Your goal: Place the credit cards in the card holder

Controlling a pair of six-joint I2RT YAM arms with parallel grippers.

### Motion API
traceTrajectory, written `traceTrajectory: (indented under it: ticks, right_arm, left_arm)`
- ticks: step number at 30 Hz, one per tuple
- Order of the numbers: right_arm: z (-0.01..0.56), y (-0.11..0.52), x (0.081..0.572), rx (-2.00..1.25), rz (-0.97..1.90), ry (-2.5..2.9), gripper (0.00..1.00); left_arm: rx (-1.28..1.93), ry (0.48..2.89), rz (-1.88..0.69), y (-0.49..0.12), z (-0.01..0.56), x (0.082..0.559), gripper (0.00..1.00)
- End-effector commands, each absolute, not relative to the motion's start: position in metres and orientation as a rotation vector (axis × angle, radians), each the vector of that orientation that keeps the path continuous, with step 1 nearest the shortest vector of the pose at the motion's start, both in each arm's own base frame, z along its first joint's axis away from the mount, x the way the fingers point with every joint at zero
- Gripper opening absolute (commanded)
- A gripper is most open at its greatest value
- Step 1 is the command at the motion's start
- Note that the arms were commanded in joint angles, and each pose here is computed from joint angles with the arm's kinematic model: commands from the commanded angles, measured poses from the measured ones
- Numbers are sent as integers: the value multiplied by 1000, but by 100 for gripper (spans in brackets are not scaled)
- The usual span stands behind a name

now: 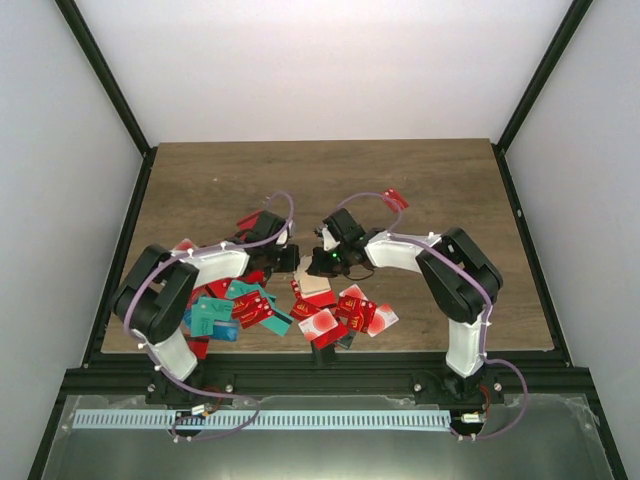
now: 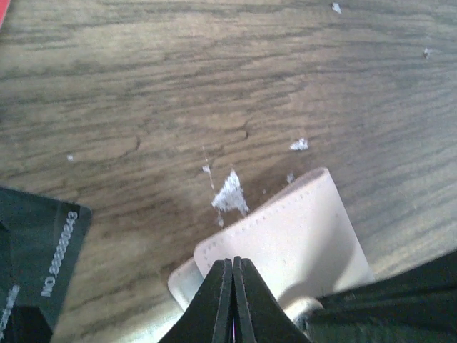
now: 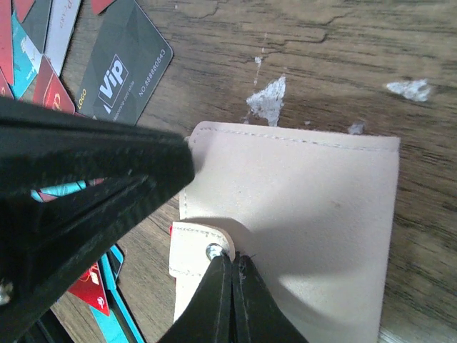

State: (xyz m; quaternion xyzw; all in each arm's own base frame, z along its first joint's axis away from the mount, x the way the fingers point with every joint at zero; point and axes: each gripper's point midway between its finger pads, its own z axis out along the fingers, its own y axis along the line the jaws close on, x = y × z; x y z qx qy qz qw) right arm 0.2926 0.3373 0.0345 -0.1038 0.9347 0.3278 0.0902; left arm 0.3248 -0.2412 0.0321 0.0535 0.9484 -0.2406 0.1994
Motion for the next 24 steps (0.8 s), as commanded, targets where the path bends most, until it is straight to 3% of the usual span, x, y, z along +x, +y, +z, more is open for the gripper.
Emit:
traceTrajectory:
  ticks: [1,15,24]
  right_arm:
    - [-35,289,274,-208,622,3006,1]
    - [-40,287,268,-199,641,3031,1]
    - [-41,287,267,-192,661,3031,1]
  left_arm:
    - [223,2616,-719,-245,48,313,4]
    - [321,2562,-847,-261,60,295,4]
    - [353,2727,-735,-271,1,282,4]
